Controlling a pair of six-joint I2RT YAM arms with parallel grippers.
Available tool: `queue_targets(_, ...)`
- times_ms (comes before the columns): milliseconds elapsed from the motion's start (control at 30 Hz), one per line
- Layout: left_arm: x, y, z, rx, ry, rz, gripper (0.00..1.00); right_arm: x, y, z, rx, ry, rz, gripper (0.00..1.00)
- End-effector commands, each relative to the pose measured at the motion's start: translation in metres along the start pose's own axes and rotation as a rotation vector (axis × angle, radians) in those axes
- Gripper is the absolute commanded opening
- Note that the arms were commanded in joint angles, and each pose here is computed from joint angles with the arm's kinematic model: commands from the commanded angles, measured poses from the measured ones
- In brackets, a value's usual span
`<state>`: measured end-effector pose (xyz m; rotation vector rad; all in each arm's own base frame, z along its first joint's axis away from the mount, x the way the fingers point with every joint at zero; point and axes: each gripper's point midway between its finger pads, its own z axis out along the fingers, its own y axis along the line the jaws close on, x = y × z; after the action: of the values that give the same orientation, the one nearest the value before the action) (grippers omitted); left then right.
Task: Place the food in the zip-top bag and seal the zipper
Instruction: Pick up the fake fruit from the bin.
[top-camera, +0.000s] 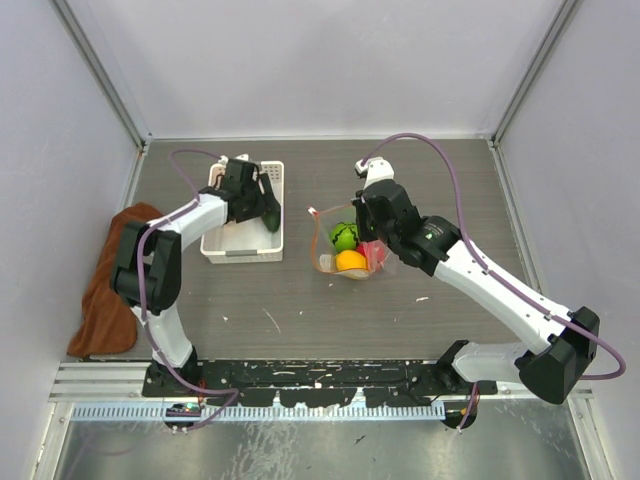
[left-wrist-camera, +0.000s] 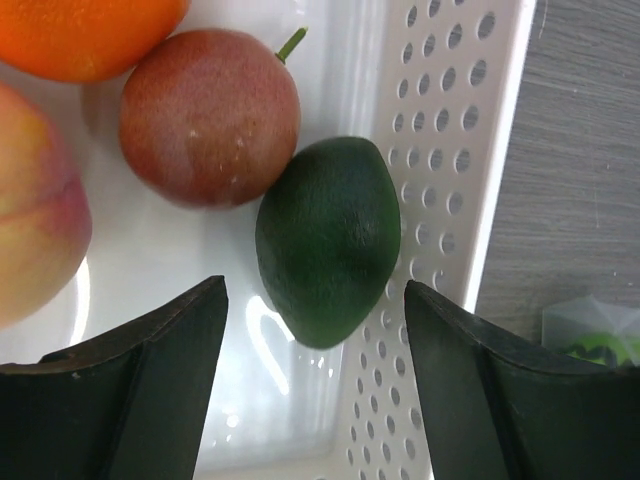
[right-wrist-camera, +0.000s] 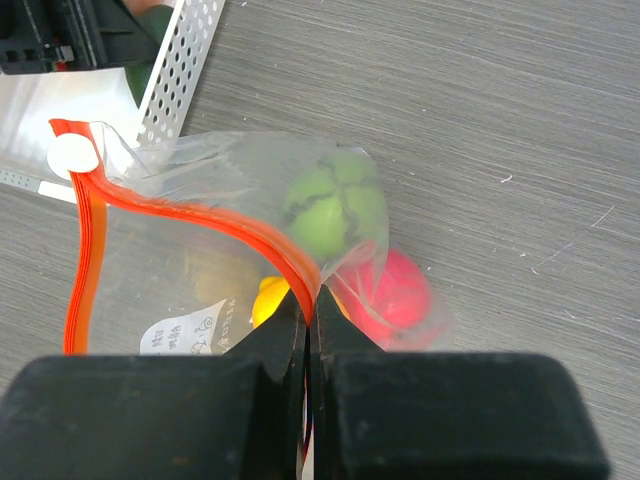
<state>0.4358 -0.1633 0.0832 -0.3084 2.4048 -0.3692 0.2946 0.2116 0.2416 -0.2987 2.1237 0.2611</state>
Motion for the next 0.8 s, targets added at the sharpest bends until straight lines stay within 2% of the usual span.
queue_targets(0,-0.024,-0.014,0.013,0.052,-0.043,-0.024,0.72,-0.016,0.005,-0.001,-0.025,-0.059,0.006,0.05)
queue_targets(300,-0.009,-0.003,0.038,0.007,0.013,-0.006,0.71,-0.012,0.009,0.004,-0.038,-0.044,0.004,0.05)
queue_targets(433,-0.001,0.003,0.043,-0.010,0.037,0.005,0.67,-0.010,0.010,0.006,-0.041,-0.037,0.003,0.05)
queue_targets(767,-0.002,0.003,0.012,0.013,0.013,0.031,0.53,-0.012,0.010,0.007,-0.040,-0.038,0.005,0.05)
